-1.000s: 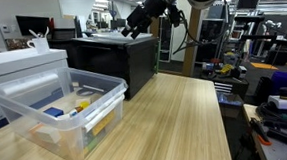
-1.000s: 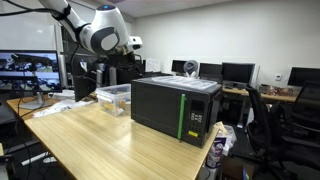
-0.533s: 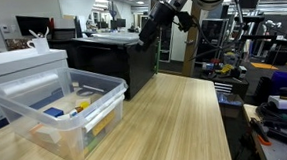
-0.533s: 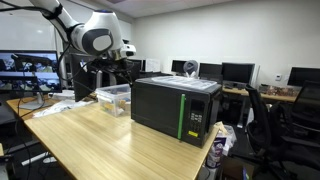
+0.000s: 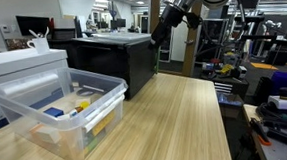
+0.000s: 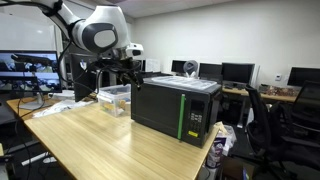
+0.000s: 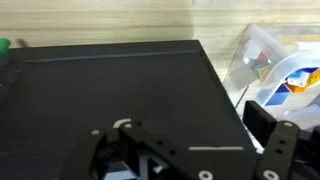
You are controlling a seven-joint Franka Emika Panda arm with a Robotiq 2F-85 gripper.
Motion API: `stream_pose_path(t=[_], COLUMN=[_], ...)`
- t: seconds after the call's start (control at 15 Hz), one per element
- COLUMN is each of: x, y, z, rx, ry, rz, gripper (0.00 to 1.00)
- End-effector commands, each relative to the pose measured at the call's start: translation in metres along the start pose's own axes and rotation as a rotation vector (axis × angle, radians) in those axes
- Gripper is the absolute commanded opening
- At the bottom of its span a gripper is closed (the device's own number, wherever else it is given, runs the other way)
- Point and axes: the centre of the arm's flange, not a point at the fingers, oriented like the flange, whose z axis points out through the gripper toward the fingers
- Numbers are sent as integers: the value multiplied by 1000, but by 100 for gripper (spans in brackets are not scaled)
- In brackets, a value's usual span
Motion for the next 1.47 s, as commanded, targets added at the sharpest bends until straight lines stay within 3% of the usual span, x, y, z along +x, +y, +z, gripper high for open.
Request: stream_pose_path(t=[0.0, 0.6, 1.0, 1.4], x=[11, 14, 10, 8], y=[36, 132, 158, 187], z=[-10, -23, -18, -13], rx=[-54, -247, -322, -383], ry=[10, 23, 21, 75], rz=[9, 142, 133, 127], gripper=[100, 100, 100, 100])
